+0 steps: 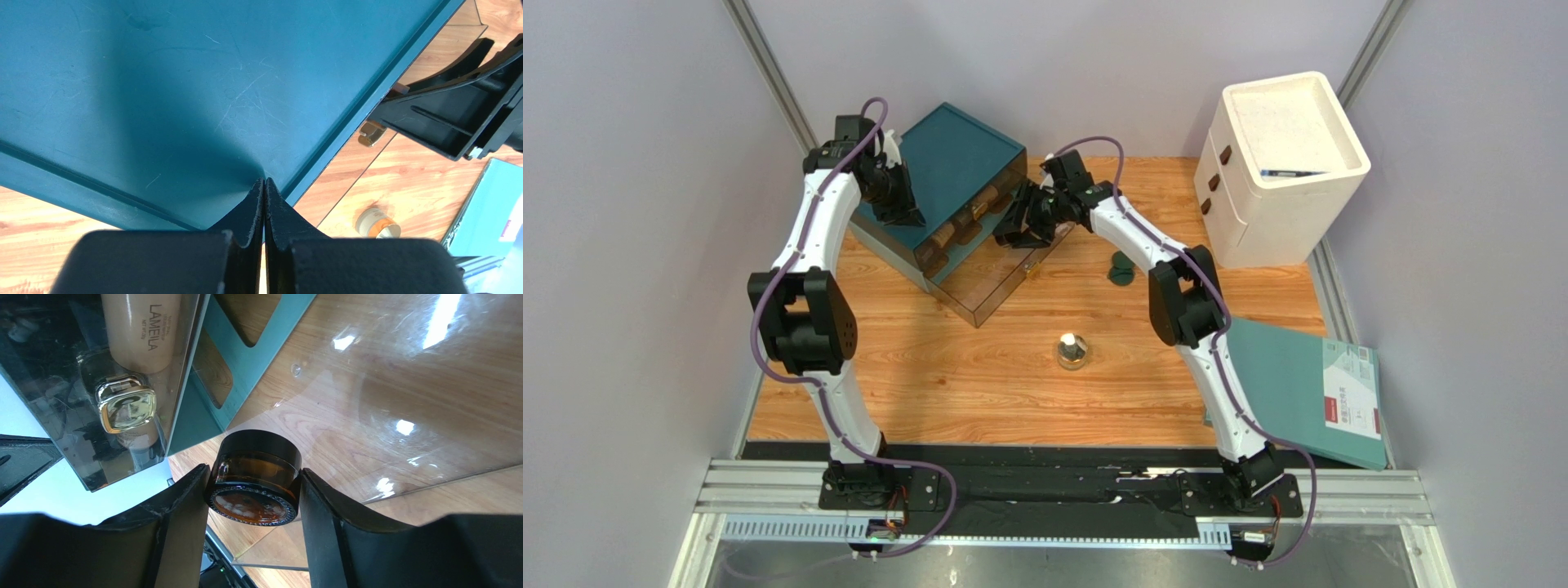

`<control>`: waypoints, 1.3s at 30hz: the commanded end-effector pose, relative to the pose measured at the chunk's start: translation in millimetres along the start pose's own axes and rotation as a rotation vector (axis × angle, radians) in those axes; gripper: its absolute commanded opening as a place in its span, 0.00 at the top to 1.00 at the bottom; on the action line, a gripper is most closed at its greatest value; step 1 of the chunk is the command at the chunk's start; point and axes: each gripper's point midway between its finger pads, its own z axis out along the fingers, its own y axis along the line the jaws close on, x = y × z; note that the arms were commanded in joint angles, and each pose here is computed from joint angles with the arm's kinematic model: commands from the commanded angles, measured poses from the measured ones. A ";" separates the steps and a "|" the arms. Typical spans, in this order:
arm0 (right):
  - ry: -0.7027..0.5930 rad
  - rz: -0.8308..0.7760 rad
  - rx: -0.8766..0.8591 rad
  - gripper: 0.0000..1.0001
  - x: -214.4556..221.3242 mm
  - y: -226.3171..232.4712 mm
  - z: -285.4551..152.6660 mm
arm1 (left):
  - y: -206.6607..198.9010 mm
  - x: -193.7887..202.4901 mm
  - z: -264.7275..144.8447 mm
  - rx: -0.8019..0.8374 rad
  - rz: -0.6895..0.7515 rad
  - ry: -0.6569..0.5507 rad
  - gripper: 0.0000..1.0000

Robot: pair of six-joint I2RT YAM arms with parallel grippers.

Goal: Organize the makeup

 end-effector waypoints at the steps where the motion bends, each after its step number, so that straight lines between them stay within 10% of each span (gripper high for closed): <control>1: -0.078 -0.038 -0.017 0.42 -17.3 27.8 -19.1 | 29.4 32.6 23.5 -0.085 -0.037 0.138 1.00; 15: -0.087 -0.255 0.133 0.29 5.3 32.9 -108.4 | 27.7 30.7 22.7 -0.078 -0.039 0.129 1.00; 39: 0.529 -0.559 0.632 0.09 178.2 -95.9 -127.7 | 30.0 44.0 24.7 -0.077 -0.042 0.148 1.00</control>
